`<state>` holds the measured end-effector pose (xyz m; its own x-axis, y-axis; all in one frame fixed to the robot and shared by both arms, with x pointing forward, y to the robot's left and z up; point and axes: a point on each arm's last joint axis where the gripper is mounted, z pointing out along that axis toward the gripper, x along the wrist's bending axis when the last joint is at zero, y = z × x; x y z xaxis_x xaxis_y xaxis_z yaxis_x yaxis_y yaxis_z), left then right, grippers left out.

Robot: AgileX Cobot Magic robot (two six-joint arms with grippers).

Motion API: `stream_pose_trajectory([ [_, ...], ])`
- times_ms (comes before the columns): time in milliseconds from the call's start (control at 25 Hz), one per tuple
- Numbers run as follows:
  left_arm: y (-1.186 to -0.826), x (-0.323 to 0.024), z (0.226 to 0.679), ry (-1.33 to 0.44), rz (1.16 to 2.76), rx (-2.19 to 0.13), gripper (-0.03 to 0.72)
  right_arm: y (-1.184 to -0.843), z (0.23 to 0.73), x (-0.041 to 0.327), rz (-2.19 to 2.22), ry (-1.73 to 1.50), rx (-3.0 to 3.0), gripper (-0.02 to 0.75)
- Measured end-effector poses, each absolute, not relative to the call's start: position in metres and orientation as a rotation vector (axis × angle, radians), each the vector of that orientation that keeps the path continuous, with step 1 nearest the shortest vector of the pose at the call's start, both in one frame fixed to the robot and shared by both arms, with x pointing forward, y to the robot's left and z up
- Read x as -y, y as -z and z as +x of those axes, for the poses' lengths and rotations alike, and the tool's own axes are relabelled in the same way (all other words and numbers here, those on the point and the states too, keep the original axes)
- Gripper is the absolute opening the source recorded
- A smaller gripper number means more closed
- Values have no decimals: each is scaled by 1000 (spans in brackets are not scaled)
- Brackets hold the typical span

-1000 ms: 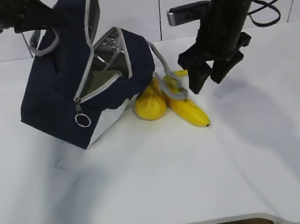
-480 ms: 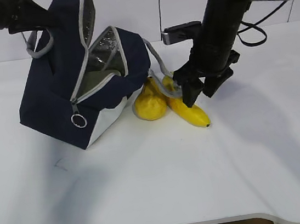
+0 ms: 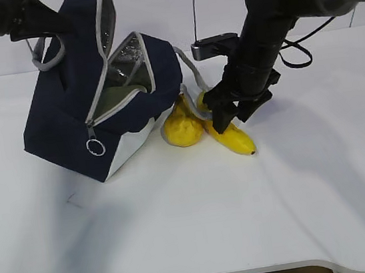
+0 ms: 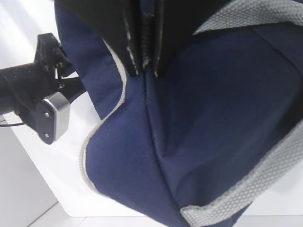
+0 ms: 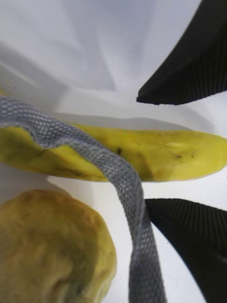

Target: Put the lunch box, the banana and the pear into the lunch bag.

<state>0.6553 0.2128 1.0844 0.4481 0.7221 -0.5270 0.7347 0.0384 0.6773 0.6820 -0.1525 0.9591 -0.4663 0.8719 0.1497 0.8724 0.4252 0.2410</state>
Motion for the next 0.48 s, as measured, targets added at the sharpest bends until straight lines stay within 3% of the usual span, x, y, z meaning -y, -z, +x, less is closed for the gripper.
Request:
stream_pose_trajectory([
  [480, -1084, -213, 655, 15, 1682, -1274, 13, -942, 684, 151, -1612, 420, 2626, 500],
])
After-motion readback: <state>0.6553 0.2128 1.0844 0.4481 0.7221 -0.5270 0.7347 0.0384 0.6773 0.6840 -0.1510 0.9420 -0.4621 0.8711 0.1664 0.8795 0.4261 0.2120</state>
